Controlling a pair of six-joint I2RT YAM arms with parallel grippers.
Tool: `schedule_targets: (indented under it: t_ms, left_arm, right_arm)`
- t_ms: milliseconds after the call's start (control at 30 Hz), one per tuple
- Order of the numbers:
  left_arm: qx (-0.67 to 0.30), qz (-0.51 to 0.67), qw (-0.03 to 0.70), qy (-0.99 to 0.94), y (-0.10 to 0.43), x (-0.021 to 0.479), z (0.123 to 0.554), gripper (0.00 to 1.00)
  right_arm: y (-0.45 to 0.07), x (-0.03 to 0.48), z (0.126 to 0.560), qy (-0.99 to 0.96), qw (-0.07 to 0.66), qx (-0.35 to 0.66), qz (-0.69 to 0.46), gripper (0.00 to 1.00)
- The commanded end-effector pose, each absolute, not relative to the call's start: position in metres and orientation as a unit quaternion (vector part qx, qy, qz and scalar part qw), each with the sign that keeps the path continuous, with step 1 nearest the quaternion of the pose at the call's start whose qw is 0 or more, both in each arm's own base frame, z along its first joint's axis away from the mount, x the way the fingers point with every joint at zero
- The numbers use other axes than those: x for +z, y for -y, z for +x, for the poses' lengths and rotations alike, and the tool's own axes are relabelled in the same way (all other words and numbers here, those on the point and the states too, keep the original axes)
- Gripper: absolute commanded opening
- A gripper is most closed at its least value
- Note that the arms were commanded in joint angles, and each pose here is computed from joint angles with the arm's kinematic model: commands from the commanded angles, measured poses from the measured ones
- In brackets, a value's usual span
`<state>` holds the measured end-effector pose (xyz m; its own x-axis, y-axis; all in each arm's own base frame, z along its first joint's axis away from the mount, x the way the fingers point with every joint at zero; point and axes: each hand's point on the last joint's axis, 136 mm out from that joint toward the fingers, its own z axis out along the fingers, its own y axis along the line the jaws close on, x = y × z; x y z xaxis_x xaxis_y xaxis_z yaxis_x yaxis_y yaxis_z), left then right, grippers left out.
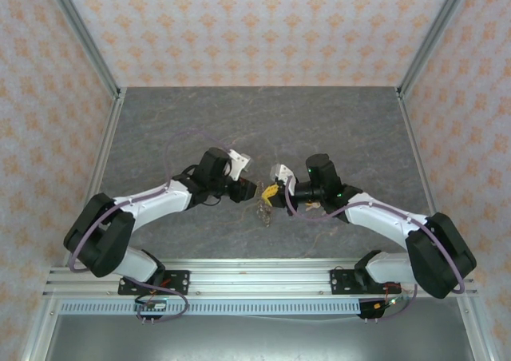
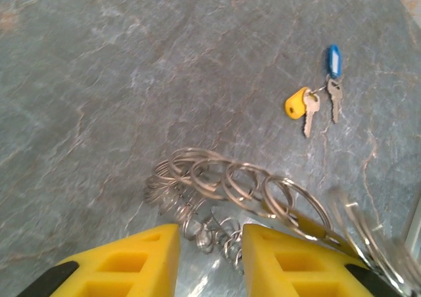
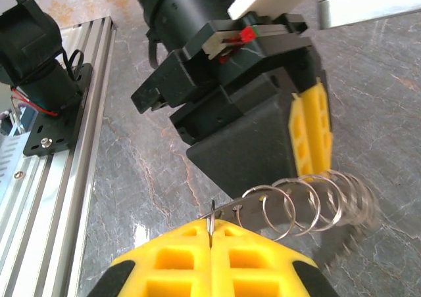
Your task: Put the keys on the keyring
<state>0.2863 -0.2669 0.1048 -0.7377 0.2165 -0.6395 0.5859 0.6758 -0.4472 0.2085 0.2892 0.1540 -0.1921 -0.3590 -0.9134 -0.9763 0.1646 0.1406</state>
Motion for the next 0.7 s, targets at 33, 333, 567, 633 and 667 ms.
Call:
schedule_targets:
  t_ms: [33, 333, 567, 633, 667]
  left_arm:
    - [-0.361, 0.251, 0.298, -0.847, 0.290, 0.130, 0.293, 0.31]
    - [-0.328, 0.237, 0.310, -0.860, 0.277, 0.126, 0.295, 0.32]
    - [-0.278, 0.206, 0.399, -0.849, 0.248, 0.156, 0.303, 0.35]
    - [-0.279, 0.216, 0.415, -0.838, 0.246, 0.165, 0.300, 0.36]
    - [-0.283, 0.224, 0.419, -0.833, 0.247, 0.168, 0.297, 0.36]
  right_arm:
    - [-0.292, 0.165, 0.206, -0.631, 0.397, 0.393, -0.538, 0.00]
    - [-0.286, 0.176, 0.233, -0.648, 0.474, 0.351, -0.482, 0.00]
    - [-0.282, 0.195, 0.222, -0.635, 0.465, 0.382, -0.484, 0.00]
    - [-0.283, 0.200, 0.226, -0.637, 0.472, 0.406, -0.455, 0.00]
    - [-0.285, 0.204, 0.227, -0.632, 0.472, 0.426, -0.442, 0.00]
